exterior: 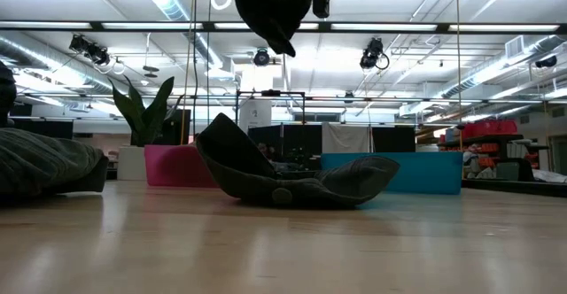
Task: Pick & Place hat
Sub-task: Put the right black cap into the blue bin
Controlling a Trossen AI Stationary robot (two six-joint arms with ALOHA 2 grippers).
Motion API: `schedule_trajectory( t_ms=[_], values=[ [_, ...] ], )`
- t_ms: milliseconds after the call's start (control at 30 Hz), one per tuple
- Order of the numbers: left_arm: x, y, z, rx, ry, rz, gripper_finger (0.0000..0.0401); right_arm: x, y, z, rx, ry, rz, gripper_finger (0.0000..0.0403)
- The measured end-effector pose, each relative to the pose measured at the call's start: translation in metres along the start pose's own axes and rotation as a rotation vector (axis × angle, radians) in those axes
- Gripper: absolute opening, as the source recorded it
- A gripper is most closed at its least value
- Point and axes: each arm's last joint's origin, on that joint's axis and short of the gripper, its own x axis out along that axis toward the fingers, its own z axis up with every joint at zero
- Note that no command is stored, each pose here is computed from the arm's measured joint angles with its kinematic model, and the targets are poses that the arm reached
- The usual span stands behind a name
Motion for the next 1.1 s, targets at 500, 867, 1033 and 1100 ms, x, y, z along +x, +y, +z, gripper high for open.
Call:
schedule_trajectory(
  t_ms=[500,867,1033,1100],
  values=[
    [-0.014,0.013,-0.001,0.033,0.057,-0.16,0.0033,-0.004,-0.002,0.007,-0.009,0.136,0.0,0.0],
    [-0.035,0.021,0.008,0.039,0.039,-0.231,0.0041,-0.004,0.0,0.005,-0.016,0.22,0.044,0.0001],
    [-0.043,0.021,0.011,0.05,0.036,-0.244,0.0041,-0.004,0.0,0.004,-0.03,0.232,0.045,0.0001],
    [-0.046,0.022,0.011,0.062,0.033,-0.246,0.0041,-0.004,0.0,0.003,-0.041,0.238,0.049,0.0001]
  ],
)
